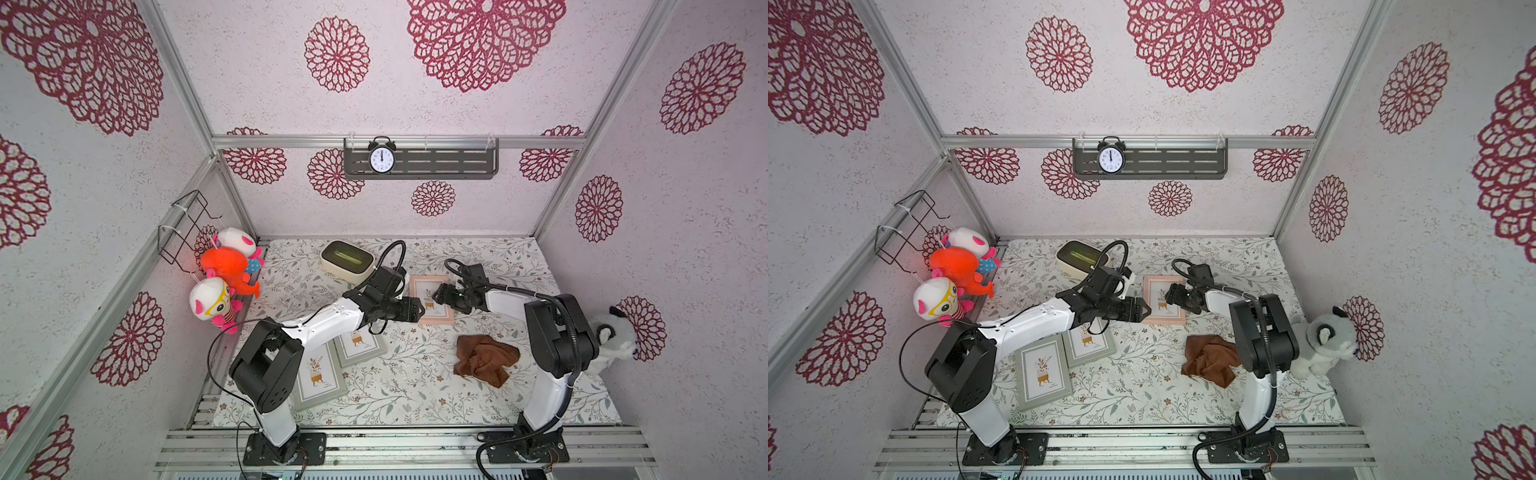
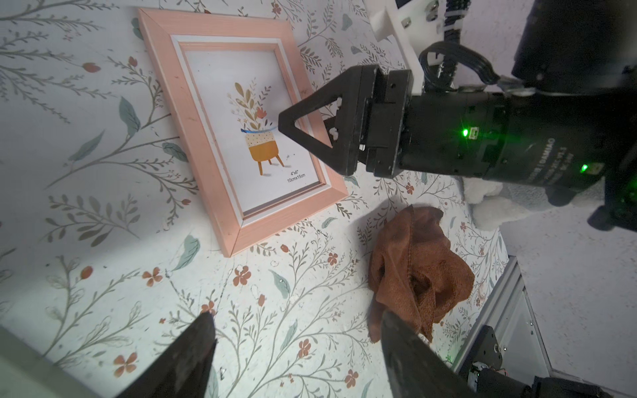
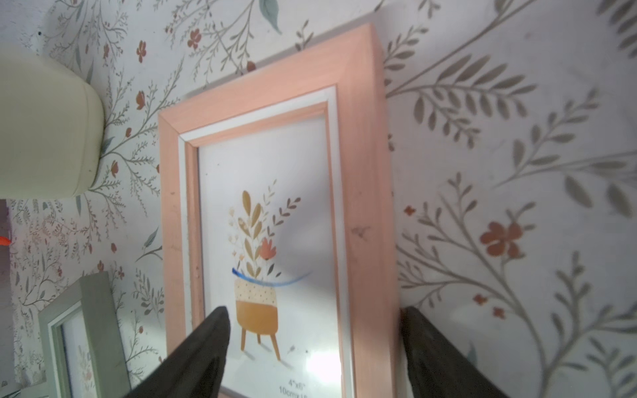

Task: Wipe the picture frame with a cloth
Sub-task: Move the picture frame to the center of the board.

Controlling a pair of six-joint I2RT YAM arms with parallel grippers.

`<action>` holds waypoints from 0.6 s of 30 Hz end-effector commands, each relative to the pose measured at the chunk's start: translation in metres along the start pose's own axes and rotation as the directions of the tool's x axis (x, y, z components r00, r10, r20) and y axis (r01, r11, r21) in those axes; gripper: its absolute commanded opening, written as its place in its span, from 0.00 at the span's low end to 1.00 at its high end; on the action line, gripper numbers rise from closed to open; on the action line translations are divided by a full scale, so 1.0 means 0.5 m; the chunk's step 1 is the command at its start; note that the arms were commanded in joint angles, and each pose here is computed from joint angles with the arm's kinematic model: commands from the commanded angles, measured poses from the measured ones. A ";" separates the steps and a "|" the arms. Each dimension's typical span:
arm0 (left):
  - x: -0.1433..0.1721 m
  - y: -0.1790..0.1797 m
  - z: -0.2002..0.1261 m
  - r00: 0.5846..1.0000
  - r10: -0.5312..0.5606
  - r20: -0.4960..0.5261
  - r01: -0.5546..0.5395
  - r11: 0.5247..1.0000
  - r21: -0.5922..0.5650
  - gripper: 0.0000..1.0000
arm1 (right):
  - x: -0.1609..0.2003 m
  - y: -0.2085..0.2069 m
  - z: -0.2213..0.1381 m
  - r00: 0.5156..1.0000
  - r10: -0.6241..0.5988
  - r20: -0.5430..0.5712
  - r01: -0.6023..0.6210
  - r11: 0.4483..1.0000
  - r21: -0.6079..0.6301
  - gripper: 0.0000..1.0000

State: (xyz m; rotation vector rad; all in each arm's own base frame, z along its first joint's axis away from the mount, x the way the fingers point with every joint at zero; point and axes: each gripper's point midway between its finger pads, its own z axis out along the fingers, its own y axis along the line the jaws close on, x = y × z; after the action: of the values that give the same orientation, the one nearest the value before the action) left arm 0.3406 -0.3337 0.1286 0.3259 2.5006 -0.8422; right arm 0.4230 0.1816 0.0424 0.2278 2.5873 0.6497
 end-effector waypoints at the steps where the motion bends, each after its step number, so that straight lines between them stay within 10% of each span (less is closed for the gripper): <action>1: -0.026 -0.007 -0.024 0.999 -0.001 0.050 0.000 1.000 0.010 0.78 | 0.028 0.011 -0.016 0.999 0.034 -0.031 -0.034 0.999 0.001 0.79; 18: -0.089 0.092 0.024 0.993 -0.091 0.069 0.100 0.984 -0.145 0.63 | -0.005 0.017 -0.034 0.999 -0.042 -0.023 0.043 0.998 0.047 0.75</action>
State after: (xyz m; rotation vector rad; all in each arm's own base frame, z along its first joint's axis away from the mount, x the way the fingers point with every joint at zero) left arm 0.3816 -0.3121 0.1286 0.1808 2.5026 -0.7324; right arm 0.4134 0.1823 0.0476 0.2111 2.6433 0.5945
